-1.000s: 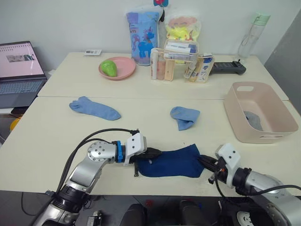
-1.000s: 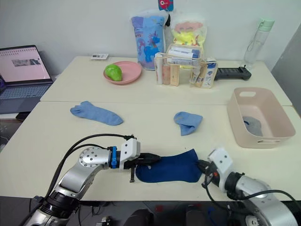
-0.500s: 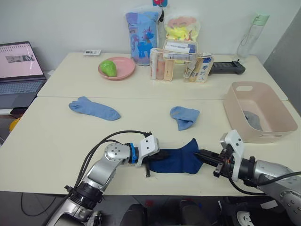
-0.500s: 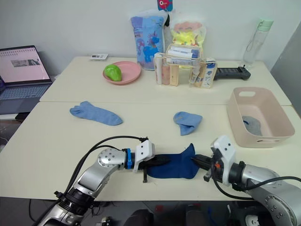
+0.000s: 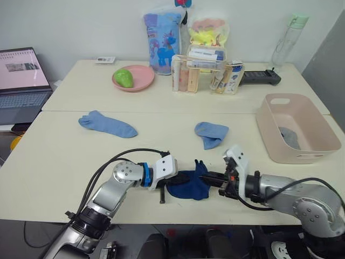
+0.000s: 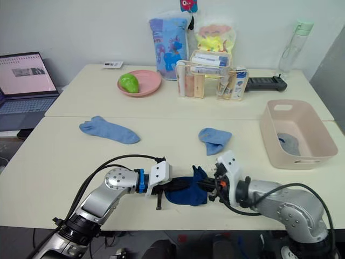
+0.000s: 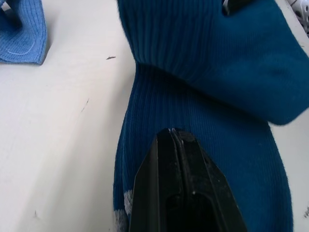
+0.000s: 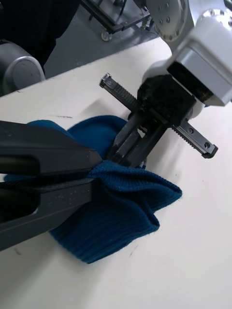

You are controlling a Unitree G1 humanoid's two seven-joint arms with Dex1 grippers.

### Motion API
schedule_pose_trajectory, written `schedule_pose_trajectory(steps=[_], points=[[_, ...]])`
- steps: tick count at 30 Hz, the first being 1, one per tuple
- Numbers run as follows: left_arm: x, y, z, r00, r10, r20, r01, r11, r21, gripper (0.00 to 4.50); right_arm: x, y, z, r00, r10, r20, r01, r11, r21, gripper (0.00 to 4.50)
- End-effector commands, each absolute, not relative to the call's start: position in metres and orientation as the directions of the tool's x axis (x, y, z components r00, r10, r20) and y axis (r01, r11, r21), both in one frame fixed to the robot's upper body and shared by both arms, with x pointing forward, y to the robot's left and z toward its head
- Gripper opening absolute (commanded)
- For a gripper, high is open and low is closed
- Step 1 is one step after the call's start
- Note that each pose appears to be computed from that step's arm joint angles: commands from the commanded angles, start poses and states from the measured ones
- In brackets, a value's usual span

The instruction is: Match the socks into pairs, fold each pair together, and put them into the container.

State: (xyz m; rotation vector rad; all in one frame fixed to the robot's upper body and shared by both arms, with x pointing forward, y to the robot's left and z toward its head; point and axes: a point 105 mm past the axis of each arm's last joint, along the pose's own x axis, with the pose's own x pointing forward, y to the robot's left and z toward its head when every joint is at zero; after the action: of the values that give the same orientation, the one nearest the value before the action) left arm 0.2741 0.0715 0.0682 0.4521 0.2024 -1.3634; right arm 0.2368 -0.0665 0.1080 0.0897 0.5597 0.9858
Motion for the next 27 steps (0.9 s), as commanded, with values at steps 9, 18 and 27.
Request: schedule_pose_trajectory(steps=[9, 18, 27], points=[[0.303, 0.123, 0.1, 0.437, -0.844, -0.311, 0.899, 0.421, 0.119, 0.0, 0.227, -0.051, 0.144, 0.358, 0.892, -0.278, -0.849, 0.435, 0.301, 2.77], [0.305, 0.115, 0.138, 0.392, -0.893, -0.221, 0.913, 0.348, 0.212, 0.0, 0.255, -0.077, 0.146, 0.518, 0.809, -0.277, -0.822, 0.56, 0.098, 3.07], [0.27, 0.101, 0.127, 0.156, -0.92, -0.36, 0.971, 0.077, 0.226, 0.0, 0.275, -0.057, 0.097, 0.499, 0.777, -0.384, -0.853, 0.518, -0.061, 0.06]])
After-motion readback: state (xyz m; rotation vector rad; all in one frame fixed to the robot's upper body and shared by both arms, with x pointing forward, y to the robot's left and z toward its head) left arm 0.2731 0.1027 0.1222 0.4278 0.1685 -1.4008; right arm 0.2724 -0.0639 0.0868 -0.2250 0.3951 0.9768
